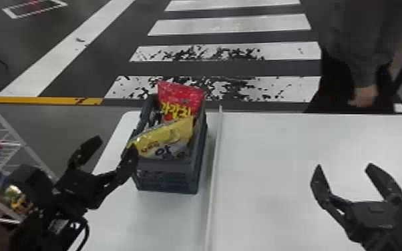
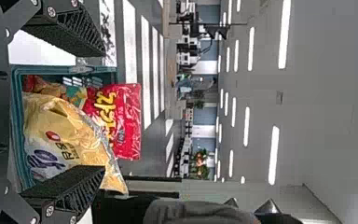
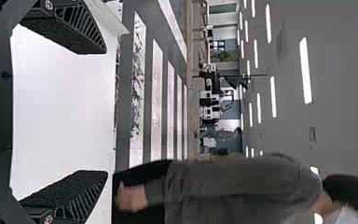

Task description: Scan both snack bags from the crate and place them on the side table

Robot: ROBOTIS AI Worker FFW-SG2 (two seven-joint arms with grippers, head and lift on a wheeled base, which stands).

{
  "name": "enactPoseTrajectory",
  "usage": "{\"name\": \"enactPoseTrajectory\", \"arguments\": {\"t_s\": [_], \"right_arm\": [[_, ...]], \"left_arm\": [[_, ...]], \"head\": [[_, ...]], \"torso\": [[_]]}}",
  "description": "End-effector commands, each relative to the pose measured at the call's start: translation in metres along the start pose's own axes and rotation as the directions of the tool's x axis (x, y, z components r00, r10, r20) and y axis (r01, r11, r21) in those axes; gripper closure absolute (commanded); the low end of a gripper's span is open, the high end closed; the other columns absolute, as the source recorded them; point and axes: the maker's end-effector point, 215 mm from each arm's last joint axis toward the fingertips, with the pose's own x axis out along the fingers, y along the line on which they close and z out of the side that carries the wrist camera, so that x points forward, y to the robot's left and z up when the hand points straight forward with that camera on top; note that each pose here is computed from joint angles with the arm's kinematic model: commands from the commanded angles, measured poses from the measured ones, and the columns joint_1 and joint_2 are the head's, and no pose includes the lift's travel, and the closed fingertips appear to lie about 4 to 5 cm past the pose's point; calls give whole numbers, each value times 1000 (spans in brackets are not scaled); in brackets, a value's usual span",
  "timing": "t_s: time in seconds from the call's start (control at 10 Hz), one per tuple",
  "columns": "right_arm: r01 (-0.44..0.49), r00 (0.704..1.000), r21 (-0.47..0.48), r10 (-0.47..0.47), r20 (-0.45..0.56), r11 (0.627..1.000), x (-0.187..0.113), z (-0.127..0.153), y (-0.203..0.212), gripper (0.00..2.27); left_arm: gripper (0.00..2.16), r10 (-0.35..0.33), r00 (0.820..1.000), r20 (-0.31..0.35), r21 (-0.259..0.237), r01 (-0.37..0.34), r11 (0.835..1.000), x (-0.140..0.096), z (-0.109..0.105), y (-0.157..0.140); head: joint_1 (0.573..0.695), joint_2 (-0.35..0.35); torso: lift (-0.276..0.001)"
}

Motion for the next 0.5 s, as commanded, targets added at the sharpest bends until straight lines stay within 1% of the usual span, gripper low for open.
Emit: {"name": "enactPoseTrajectory", "arguments": {"t_s": [0.0, 0.2, 0.3, 0.4], "right_arm": [[0, 1000, 0, 0, 0, 1000, 0, 0, 0, 66], [-1, 1000, -3, 1, 0, 1000, 1, 1, -1, 66], [-1, 1000, -3, 1, 1, 1000, 1, 1, -1, 66], [-2, 1000, -5, 2, 1, 1000, 2, 2, -1, 66]], "left_arm": [[144, -17, 1000, -19, -13, 17, 1000, 14, -7, 4], [140, -72, 997, -29, 1, 72, 997, 30, -11, 3], [140, -105, 992, -67, -15, 105, 994, 39, -23, 2], [137, -123, 987, -106, -39, 120, 992, 46, -35, 1]], "head": [[695, 170], [695, 162], [695, 156], [695, 153]], "torso": [[-95], [-95], [-95], [-95]]}}
